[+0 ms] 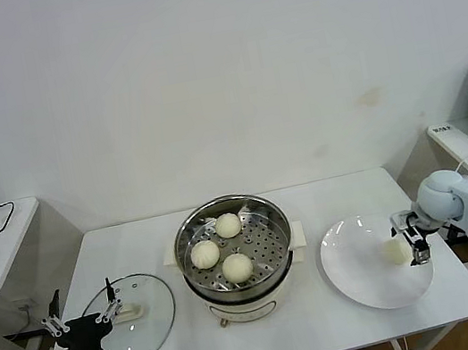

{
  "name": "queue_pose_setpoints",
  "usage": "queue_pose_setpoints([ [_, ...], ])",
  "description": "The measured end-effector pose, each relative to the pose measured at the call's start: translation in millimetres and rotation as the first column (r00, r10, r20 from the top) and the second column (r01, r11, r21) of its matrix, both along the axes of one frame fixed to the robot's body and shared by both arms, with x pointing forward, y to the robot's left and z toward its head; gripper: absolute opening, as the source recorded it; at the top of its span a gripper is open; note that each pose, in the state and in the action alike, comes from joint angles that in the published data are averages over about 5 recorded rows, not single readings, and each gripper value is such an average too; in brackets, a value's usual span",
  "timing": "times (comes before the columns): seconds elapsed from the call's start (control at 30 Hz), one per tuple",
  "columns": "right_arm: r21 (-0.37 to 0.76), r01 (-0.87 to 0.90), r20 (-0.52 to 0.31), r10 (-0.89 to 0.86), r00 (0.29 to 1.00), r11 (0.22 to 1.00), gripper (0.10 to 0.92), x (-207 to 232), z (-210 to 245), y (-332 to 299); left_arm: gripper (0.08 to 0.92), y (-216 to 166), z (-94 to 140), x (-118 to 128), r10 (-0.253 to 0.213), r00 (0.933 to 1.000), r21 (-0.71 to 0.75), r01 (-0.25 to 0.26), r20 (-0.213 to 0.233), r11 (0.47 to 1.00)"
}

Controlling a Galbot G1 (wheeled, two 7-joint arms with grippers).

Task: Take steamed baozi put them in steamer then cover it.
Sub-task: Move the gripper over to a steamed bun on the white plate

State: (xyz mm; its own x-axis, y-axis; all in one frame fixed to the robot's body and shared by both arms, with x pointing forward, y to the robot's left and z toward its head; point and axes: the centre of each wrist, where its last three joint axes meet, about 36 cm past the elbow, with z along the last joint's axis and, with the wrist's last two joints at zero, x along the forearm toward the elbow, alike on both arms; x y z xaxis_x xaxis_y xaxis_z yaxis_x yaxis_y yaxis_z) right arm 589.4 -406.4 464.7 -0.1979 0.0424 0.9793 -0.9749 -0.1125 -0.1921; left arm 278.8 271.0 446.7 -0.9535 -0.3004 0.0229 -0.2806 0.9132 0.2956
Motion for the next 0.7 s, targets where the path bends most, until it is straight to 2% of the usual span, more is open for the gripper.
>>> queue_pose_setpoints([
  [0.17,-0.004,0.01,-0.003,-0.01,1.0,1.0,0.803,1.4,-8.7,0.0,0.823,-0.3,-0.7,0.9,0.0,1.0,-0.001,0.0,-0.001,1.0],
  [0.43,0.002,0.017,0.005,-0.017,1.0,1.0,0.694,4.0,-12.1,1.5,0.823,-0.4,-0.3,0.8,0.001,1.0,-0.003,-0.001,0.0,1.0],
  [0.7,0.011,0.022,0.013,-0.022,1.0,1.0,0.639,4.1,-6.2,0.7,0.823,-0.9,1.7,-1.4,0.0,1.0,-0.004,0.0,0.003,1.0],
])
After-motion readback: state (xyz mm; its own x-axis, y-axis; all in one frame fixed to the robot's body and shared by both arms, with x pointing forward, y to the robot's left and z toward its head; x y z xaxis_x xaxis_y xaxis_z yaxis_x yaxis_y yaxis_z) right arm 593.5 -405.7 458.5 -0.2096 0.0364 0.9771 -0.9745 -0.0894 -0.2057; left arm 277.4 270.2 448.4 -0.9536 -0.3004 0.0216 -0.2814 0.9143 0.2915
